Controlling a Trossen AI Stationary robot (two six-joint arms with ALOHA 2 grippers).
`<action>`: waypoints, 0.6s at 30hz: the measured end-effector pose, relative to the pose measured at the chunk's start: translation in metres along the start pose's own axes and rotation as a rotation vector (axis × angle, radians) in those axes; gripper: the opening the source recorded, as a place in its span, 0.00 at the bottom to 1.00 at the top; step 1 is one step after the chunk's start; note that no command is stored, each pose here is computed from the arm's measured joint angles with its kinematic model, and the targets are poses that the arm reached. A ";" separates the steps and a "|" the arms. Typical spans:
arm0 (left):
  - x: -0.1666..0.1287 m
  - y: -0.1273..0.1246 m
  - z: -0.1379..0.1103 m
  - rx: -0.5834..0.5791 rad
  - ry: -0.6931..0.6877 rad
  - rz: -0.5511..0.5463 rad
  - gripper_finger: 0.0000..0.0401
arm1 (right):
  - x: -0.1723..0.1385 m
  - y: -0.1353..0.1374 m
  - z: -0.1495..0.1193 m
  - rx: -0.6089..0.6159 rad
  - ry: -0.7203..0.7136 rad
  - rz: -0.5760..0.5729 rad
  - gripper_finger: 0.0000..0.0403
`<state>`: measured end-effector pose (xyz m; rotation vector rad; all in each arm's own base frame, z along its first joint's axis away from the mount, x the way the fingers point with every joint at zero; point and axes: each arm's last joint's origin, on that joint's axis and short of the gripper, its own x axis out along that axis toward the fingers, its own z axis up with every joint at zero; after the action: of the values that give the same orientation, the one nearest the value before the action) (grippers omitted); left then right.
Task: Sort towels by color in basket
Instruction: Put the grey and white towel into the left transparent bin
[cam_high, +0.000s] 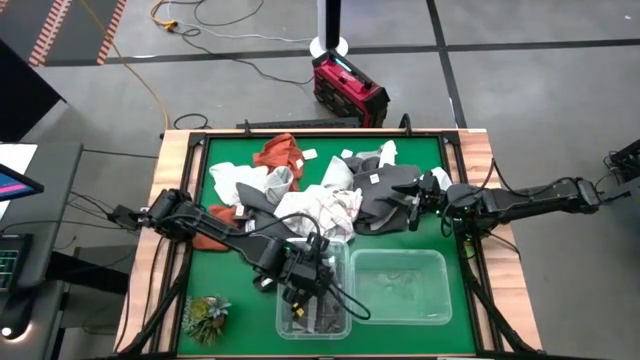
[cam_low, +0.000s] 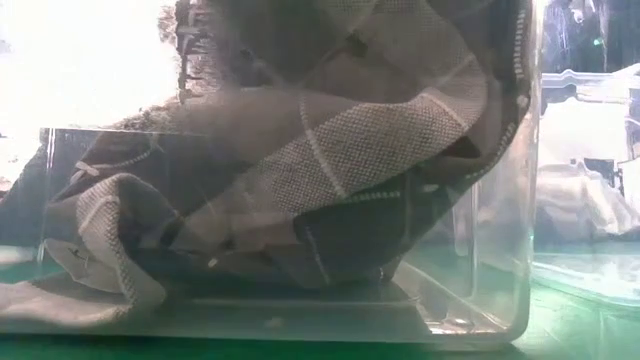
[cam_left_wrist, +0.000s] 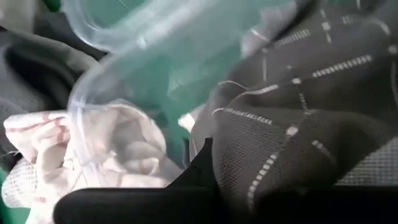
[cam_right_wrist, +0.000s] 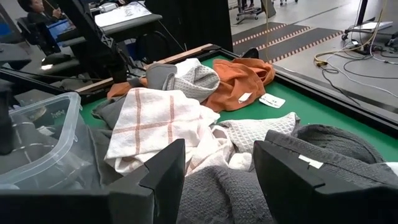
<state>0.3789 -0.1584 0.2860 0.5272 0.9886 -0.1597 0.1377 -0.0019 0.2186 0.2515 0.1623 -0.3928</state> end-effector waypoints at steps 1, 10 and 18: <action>0.000 0.000 0.000 -0.006 -0.001 0.000 0.05 | 0.000 0.000 0.000 0.000 0.000 0.000 0.54; -0.019 0.006 0.001 0.008 0.051 -0.034 0.34 | 0.000 0.000 0.000 0.000 0.000 0.000 0.54; -0.073 0.027 0.016 -0.015 0.002 -0.055 0.42 | 0.000 0.000 0.000 0.001 -0.001 0.000 0.54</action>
<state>0.3604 -0.1506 0.3627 0.4868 1.0060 -0.2004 0.1377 -0.0018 0.2187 0.2520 0.1607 -0.3926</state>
